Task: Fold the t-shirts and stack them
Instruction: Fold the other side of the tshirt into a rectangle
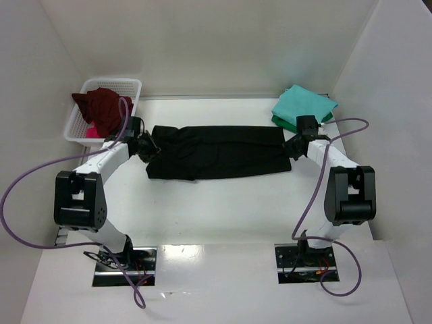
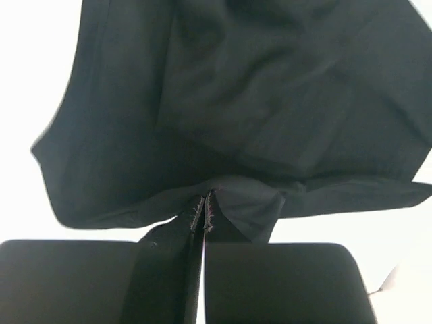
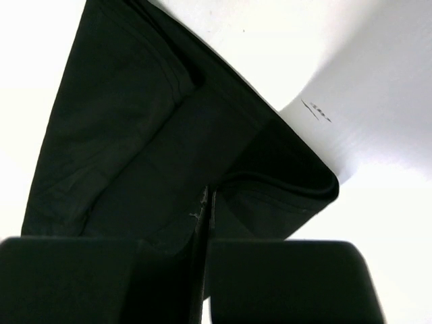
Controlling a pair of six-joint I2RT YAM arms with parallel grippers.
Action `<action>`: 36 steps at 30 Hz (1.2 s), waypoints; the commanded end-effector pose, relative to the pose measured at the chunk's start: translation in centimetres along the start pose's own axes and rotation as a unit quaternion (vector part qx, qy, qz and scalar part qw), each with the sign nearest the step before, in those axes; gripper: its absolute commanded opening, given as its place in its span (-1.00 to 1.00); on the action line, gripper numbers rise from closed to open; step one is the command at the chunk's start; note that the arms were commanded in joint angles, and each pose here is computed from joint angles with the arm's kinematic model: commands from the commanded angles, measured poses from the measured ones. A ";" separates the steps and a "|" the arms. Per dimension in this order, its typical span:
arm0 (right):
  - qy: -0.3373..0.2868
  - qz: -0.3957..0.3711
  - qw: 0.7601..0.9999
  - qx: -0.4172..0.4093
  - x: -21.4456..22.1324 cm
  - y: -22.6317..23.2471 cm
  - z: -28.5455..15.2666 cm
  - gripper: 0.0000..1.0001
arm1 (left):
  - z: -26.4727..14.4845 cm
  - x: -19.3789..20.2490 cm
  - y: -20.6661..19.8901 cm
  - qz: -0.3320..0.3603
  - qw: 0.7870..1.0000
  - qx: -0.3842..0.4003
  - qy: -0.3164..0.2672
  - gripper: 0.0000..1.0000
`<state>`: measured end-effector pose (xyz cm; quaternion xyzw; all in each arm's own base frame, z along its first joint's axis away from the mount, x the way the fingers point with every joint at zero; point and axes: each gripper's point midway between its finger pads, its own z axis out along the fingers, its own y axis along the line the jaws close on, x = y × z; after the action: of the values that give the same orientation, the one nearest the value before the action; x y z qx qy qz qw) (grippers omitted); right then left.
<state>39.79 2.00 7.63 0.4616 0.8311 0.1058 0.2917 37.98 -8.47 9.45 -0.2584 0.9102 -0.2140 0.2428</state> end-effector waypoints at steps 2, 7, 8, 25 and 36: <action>-0.025 0.014 0.999 -0.025 -2.0 2.5 0.7 -1.00 | 0.8 -3.3 -1.3 0.021 0.999 0.022 -0.021 -1.00; -0.028 0.023 0.999 -0.020 -2.2 2.6 1.5 -1.00 | 1.5 -5.1 -2.2 0.028 0.999 0.032 -0.025 -1.00; -0.027 0.023 0.999 -0.019 -2.1 2.5 1.6 -1.00 | 1.7 -5.4 -2.3 0.032 0.999 0.032 -0.025 -1.00; -0.037 0.043 0.998 0.008 -3.1 1.3 3.5 -1.00 | 3.6 -8.3 -3.4 0.046 0.998 0.040 -0.028 -1.00; -0.045 0.053 0.998 -0.002 -4.8 2.3 4.5 -1.00 | 4.9 -10.7 -3.6 0.050 0.997 0.040 -0.038 -1.00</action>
<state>43.20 -0.10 4.96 0.5036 0.8105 0.0939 0.2841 48.88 -7.14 10.40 -0.2191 0.9053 -0.2290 0.2830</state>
